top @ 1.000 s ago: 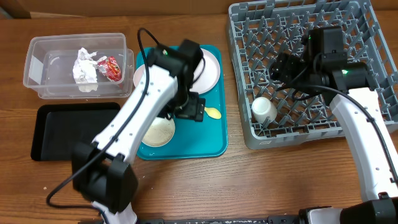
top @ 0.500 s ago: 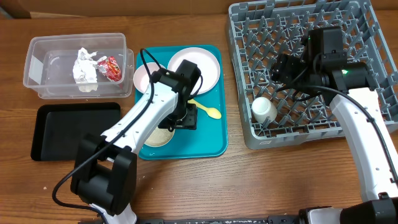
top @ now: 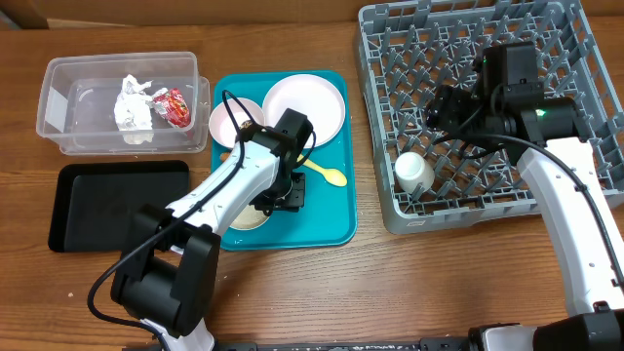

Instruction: Sort waste into correct bins and load items into the dishwasher

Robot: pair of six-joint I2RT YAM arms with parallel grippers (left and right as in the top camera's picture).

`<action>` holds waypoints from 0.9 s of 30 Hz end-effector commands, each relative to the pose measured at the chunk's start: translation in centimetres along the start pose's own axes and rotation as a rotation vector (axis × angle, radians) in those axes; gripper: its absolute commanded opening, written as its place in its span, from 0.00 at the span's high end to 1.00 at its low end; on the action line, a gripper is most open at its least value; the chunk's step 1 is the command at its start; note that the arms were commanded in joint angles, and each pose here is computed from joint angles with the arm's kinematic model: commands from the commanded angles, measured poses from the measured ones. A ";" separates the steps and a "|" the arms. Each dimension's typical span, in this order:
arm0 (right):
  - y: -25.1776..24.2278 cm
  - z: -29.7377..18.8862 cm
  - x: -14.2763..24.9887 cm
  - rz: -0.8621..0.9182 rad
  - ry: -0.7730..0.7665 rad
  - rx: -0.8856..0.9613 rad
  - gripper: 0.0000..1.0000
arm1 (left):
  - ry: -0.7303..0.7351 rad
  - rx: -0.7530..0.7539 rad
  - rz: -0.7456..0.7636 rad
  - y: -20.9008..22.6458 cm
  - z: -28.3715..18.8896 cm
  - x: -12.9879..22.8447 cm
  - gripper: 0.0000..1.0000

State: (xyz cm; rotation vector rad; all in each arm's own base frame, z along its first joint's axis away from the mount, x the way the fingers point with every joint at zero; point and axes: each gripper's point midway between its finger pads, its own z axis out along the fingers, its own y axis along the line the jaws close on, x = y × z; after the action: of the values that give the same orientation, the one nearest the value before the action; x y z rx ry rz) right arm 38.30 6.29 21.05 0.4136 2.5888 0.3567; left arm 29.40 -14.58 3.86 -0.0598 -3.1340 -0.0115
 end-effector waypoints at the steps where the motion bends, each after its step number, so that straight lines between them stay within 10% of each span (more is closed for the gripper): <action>1: 0.4 -1.4 -1.1 -0.010 -0.047 -0.011 0.22 | 0.003 -0.055 -0.013 1.2 1.1 0.2 0.64; 8: 0.4 -1.4 -1.1 -0.010 -0.048 -0.011 0.22 | -0.001 -0.054 -0.013 1.2 1.7 0.4 0.96; 27: 0.4 -1.4 -1.0 -0.009 -0.044 -0.010 0.22 | -0.089 0.201 0.065 3.5 -17.6 -4.5 0.96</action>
State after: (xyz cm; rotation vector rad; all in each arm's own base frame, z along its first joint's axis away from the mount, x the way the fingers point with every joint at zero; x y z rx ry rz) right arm 38.13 6.27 20.94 0.4163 2.5968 0.3541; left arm 33.43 -13.41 19.02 -0.1106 -3.1666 0.2537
